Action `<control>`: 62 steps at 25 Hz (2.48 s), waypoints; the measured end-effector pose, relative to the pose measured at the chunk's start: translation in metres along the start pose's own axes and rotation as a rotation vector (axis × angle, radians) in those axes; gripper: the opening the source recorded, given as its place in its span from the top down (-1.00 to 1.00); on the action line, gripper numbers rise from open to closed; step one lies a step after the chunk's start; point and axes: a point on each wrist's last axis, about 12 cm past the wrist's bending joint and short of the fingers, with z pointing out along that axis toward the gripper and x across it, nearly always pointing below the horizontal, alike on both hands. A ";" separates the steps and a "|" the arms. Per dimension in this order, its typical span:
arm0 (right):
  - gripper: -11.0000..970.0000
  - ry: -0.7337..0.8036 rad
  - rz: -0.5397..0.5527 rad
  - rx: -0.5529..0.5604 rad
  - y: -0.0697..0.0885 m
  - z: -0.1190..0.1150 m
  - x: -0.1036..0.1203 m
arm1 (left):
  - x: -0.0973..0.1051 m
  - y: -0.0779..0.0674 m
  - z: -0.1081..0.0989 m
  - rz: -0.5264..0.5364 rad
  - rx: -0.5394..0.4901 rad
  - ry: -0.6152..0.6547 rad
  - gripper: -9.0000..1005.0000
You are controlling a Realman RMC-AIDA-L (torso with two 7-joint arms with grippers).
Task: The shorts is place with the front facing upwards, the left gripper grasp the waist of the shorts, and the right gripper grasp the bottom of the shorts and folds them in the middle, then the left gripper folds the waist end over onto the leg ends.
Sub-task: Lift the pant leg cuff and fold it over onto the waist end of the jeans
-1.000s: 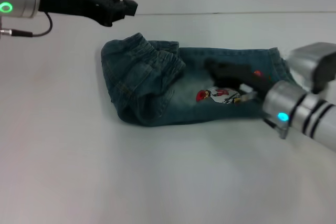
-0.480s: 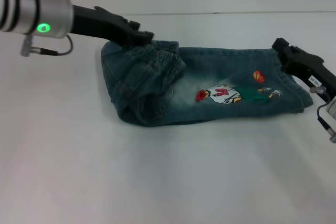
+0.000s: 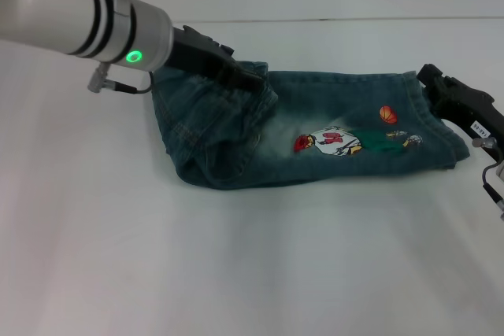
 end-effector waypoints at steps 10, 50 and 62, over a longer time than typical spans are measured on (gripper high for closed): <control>0.92 0.010 0.008 -0.006 0.002 -0.001 0.003 | 0.007 -0.013 0.031 -0.030 -0.062 0.008 -0.42; 0.92 0.030 0.010 -0.002 0.005 0.002 0.008 | -0.001 -0.010 -0.027 0.040 -0.259 -0.204 0.72; 0.92 0.118 -0.116 -0.079 0.056 0.047 0.031 | -0.012 0.005 -0.076 0.031 -0.345 -0.301 0.72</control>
